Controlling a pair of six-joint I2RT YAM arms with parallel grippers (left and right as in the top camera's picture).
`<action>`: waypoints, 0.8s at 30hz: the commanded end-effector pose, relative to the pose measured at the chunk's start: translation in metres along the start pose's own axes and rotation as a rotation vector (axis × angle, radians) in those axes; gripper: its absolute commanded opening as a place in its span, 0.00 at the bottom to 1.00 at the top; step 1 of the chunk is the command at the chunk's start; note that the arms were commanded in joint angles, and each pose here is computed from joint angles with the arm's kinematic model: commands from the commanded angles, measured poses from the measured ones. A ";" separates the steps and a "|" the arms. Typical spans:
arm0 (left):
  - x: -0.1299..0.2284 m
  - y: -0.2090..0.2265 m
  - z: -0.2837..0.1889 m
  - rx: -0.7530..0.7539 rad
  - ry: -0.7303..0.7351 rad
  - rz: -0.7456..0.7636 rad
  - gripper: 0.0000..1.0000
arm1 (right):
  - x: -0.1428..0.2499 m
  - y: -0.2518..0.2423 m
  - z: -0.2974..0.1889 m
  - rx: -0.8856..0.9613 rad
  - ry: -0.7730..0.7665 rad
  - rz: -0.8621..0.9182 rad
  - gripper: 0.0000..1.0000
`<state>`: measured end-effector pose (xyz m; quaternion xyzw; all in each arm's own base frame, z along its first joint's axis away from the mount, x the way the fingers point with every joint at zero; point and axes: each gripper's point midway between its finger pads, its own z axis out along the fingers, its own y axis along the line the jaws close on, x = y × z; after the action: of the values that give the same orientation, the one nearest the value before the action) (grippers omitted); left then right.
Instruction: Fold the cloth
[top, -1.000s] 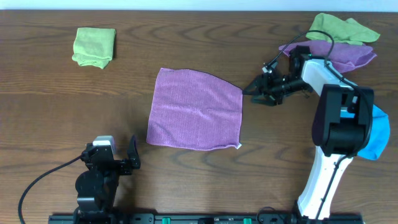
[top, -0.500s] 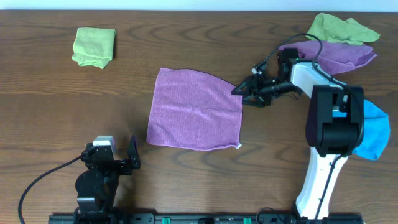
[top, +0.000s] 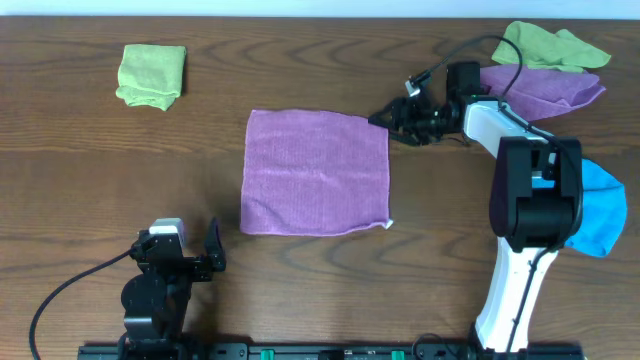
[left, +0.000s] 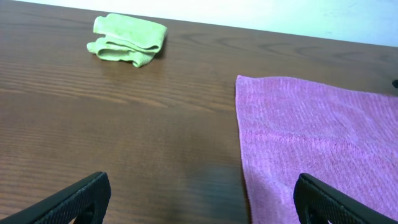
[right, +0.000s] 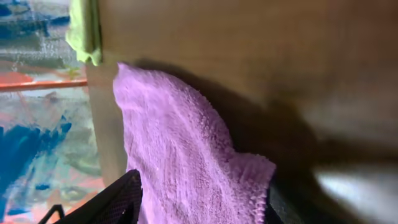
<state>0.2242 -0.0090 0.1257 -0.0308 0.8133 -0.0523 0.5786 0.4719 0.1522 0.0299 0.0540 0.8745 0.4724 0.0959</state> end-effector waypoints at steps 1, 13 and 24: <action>0.010 0.005 0.003 -0.021 0.020 0.016 0.95 | -0.012 0.013 0.001 -0.026 -0.043 -0.066 0.61; 0.010 0.005 0.003 -0.021 0.021 0.016 0.95 | -0.079 0.060 -0.031 -0.168 -0.294 -0.438 0.54; 0.010 0.005 0.003 -0.021 0.021 0.016 0.95 | -0.101 0.059 -0.131 0.501 -0.237 -0.329 0.41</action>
<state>0.2242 -0.0089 0.1257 -0.0309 0.8132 -0.0522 0.5788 0.5347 0.0783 0.1131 0.0379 0.9202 0.3384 0.1932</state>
